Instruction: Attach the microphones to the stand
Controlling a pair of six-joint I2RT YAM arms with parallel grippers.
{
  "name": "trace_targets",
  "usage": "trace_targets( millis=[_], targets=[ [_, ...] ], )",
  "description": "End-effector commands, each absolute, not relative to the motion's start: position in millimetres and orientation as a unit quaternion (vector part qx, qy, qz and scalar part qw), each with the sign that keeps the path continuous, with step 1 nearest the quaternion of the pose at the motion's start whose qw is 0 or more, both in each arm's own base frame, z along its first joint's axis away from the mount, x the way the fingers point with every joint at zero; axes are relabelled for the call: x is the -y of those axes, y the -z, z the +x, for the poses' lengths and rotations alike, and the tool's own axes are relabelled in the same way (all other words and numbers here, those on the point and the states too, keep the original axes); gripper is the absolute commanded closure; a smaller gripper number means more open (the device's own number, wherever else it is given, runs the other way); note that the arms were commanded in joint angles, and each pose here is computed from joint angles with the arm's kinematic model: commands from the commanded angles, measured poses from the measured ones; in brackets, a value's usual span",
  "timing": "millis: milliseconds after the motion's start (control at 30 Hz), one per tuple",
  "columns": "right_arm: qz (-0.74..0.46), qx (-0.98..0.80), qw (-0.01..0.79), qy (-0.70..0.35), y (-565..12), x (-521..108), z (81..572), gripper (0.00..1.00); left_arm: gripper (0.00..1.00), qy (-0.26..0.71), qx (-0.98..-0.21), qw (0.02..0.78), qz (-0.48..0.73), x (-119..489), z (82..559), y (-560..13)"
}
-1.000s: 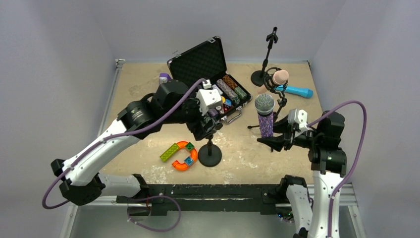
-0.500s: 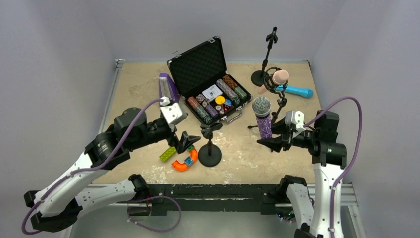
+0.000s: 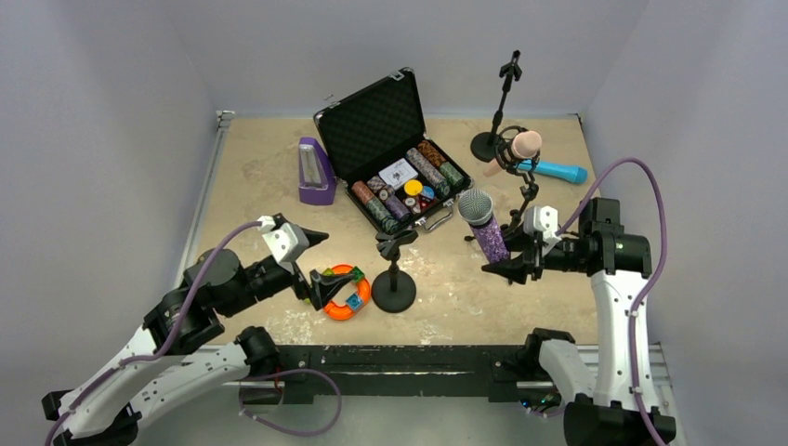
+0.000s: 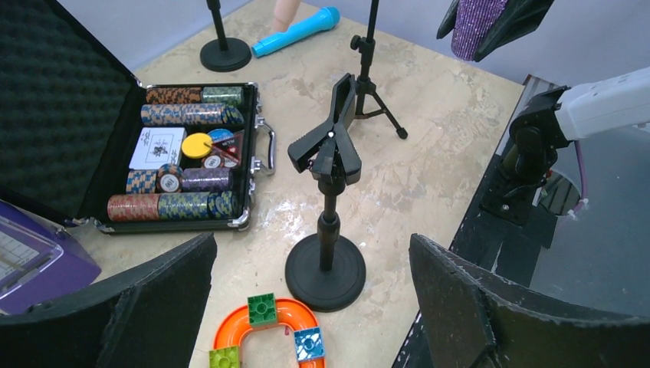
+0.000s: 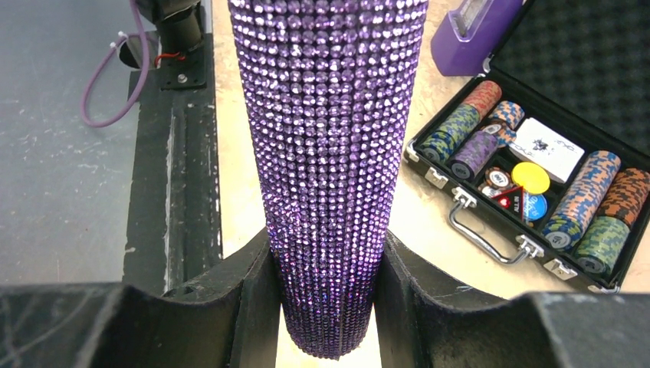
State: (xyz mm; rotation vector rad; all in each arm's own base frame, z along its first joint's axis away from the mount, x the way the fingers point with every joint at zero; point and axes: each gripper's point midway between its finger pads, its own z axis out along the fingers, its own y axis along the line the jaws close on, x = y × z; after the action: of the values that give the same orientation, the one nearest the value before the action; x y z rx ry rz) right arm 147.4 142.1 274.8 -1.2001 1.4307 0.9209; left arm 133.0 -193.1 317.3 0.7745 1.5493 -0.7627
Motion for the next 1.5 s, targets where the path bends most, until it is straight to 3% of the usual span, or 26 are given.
trace_targets(
  millis=[0, 1467],
  targets=[
    [-0.527, -0.567, 0.522, -0.358, -292, -148, 147, 1.00, 0.01, 0.321, -0.663, 0.589, 0.332, 190, 134, -310],
    [-0.557, -0.553, 0.483, -0.388, -290, -176, 145, 1.00, 0.01, 0.331, -0.655, 0.582, 0.349, 194, 128, -280]
  ],
)
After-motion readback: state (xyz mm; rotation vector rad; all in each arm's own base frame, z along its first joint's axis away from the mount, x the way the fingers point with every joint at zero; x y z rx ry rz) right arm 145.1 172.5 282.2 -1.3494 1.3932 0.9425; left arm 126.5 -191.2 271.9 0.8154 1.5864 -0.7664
